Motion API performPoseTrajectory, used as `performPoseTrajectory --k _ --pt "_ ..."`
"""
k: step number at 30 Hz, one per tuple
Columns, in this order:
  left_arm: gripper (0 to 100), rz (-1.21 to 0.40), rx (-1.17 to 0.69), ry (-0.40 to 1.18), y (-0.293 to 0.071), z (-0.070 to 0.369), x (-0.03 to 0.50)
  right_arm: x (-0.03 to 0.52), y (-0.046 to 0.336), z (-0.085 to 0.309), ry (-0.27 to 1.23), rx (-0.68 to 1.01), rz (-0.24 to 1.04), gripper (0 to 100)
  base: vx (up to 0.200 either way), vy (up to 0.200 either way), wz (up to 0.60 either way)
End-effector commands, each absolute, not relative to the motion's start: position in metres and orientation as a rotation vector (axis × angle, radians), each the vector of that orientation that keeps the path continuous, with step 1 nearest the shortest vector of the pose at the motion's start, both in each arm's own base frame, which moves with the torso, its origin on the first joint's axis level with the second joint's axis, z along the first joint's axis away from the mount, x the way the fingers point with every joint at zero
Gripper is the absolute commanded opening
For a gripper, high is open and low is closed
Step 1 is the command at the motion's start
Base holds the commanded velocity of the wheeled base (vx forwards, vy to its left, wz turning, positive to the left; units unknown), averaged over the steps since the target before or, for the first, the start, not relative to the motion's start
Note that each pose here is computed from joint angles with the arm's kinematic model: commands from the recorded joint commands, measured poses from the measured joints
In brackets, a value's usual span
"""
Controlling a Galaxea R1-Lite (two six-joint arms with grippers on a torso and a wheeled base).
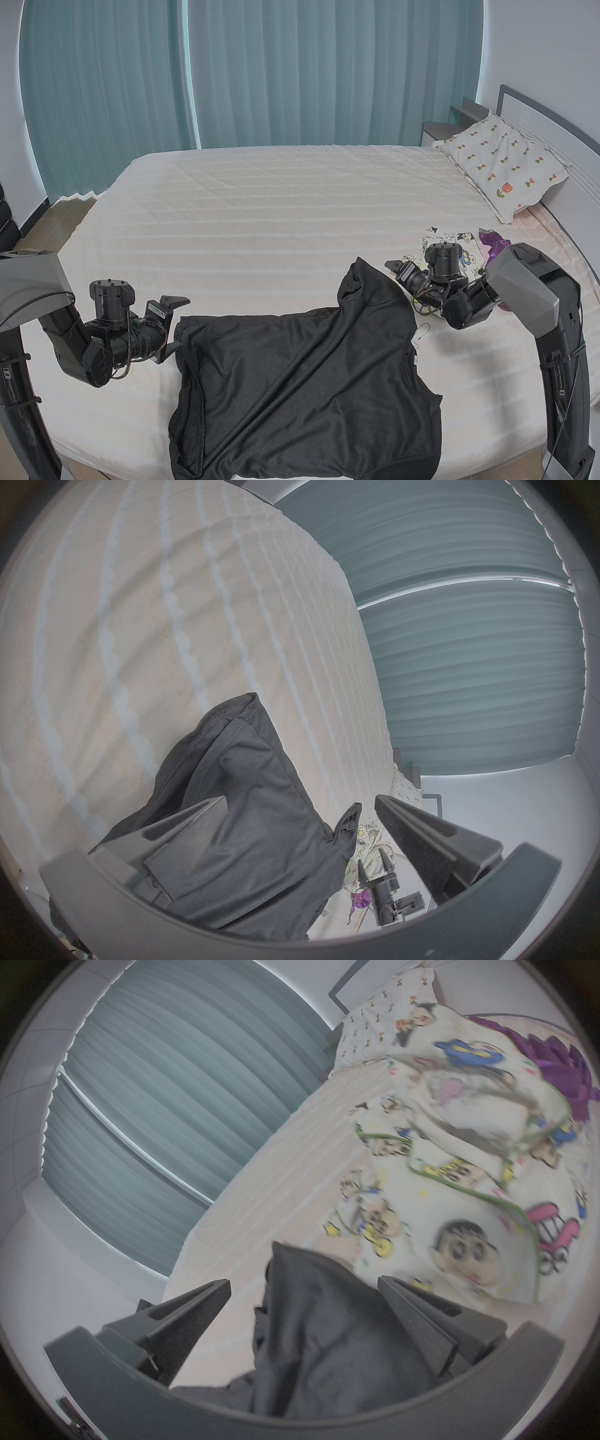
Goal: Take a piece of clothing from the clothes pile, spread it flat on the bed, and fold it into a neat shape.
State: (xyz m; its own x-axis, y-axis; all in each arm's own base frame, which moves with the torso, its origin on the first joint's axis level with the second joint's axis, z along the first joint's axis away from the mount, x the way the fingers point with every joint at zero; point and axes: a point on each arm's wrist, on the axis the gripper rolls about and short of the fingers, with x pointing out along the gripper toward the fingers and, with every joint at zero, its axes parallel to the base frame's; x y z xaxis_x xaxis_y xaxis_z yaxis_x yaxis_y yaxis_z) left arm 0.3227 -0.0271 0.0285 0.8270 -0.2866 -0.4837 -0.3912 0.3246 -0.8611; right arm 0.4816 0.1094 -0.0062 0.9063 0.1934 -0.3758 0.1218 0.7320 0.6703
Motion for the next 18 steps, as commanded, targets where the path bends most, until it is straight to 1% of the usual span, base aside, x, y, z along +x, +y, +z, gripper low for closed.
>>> performPoseTrajectory --k 1,3,7,8,10,13,15,18 --pt "100 0.076 -1.262 0.559 -0.018 0.039 0.334 0.423 0.084 0.006 0.470 0.743 0.056 100 0.000 0.000 0.00" --pt "100 0.060 -1.232 0.526 -0.013 0.045 0.344 0.408 0.080 0.002 0.481 0.742 0.048 100 0.000 0.000 0.00" --pt "100 0.051 -1.150 0.516 -0.009 0.049 0.358 0.395 0.074 -0.001 0.490 0.743 0.034 100 0.000 0.000 0.00" --pt "100 0.064 -1.075 0.513 -0.005 0.047 0.371 0.391 0.072 -0.003 0.496 0.740 0.028 100 0.000 0.000 0.00" --pt "100 0.068 -1.029 0.506 -0.005 0.044 0.385 0.387 0.071 -0.003 0.496 0.740 0.023 100 0.000 0.000 0.00" --pt "100 0.074 -0.974 0.517 -0.007 0.033 0.400 0.384 0.071 -0.002 0.503 0.739 0.021 100 0.000 0.000 0.00" --pt "100 0.106 -0.855 0.534 -0.009 0.011 0.414 0.381 0.071 -0.002 0.508 0.734 0.017 100 0.000 0.000 0.00" --pt "100 0.157 -0.784 0.543 -0.013 -0.010 0.419 0.380 0.071 -0.001 0.509 0.734 0.016 100 0.000 0.000 0.00"
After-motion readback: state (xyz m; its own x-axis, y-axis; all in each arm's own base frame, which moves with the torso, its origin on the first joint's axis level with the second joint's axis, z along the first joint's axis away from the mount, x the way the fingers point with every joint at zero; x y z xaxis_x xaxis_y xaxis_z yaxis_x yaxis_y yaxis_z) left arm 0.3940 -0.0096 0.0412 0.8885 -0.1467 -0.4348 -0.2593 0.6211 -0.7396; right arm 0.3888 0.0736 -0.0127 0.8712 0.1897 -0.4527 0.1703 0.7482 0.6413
